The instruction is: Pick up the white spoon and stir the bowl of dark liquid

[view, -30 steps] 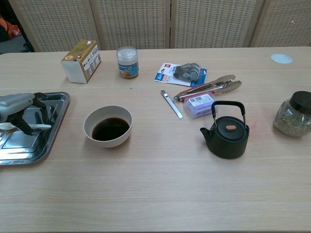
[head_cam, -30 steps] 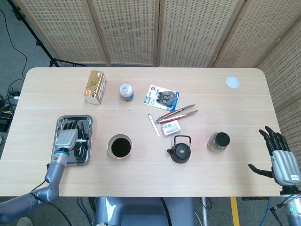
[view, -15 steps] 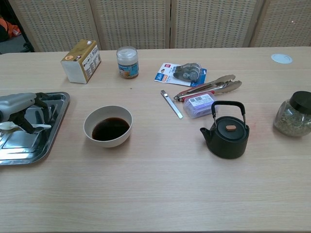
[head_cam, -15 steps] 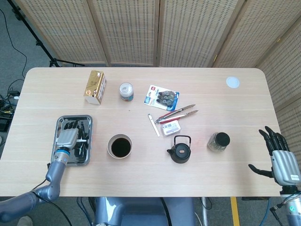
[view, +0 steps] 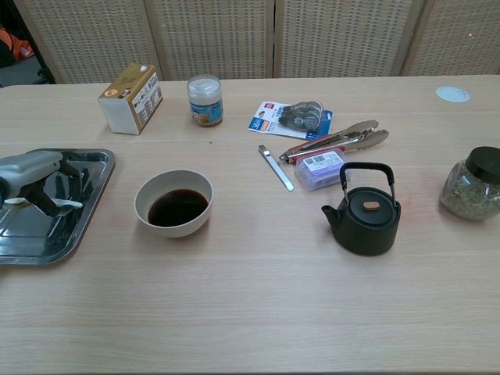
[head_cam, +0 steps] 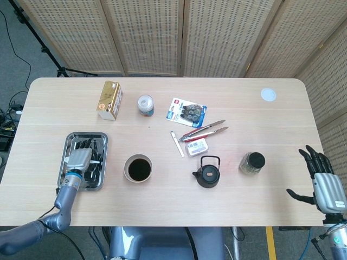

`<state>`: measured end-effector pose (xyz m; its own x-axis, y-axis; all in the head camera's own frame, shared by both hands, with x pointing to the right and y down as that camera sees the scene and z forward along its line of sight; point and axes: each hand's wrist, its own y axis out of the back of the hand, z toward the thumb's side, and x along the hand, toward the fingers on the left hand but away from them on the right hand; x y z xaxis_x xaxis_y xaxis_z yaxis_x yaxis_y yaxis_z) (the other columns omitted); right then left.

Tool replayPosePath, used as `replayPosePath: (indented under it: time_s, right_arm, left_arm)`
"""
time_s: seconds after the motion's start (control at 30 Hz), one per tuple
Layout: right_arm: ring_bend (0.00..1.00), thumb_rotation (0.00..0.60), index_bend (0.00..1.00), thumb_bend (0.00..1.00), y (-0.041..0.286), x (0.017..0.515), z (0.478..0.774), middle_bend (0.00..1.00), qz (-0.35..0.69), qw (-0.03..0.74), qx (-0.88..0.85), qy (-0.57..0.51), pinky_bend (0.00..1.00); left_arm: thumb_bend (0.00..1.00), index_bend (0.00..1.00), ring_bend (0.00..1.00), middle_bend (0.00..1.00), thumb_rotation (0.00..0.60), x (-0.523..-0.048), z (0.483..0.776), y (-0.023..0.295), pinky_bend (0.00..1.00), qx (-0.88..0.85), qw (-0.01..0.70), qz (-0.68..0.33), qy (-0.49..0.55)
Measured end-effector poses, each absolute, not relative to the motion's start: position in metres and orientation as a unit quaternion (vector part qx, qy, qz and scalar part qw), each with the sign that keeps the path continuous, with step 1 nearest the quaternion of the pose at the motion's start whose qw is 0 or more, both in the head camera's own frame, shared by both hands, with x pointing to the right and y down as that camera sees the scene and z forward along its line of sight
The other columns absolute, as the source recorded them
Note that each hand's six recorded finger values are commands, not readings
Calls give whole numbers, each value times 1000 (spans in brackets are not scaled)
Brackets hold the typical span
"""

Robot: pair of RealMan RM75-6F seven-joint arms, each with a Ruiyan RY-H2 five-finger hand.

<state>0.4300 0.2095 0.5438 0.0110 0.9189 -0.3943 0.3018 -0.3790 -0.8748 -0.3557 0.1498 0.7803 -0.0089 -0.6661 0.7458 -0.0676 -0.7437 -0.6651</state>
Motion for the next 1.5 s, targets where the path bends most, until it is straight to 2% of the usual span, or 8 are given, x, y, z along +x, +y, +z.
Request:
replayPosePath:
  time_s: [0.3,0.83,1.5]
  right_arm:
    - [0,600,0,0,209,430,543,0,520,292,-648,-474,0]
    - [0,600,0,0,210,429,544,0,520,291,-650,-471,0]
    - [0,600,0,0,209,427,544,0,516,292,-653,-471,0]
  left_arm:
    - [385,557,0,0,600,-356,779,149,0,-663,231,-655,279]
    - [391,559,0,0,600,-361,769,149,0,-663,237,-651,284]
    - [396,562,0,0,600,-353,734,144,0,-671,266,-626,296]
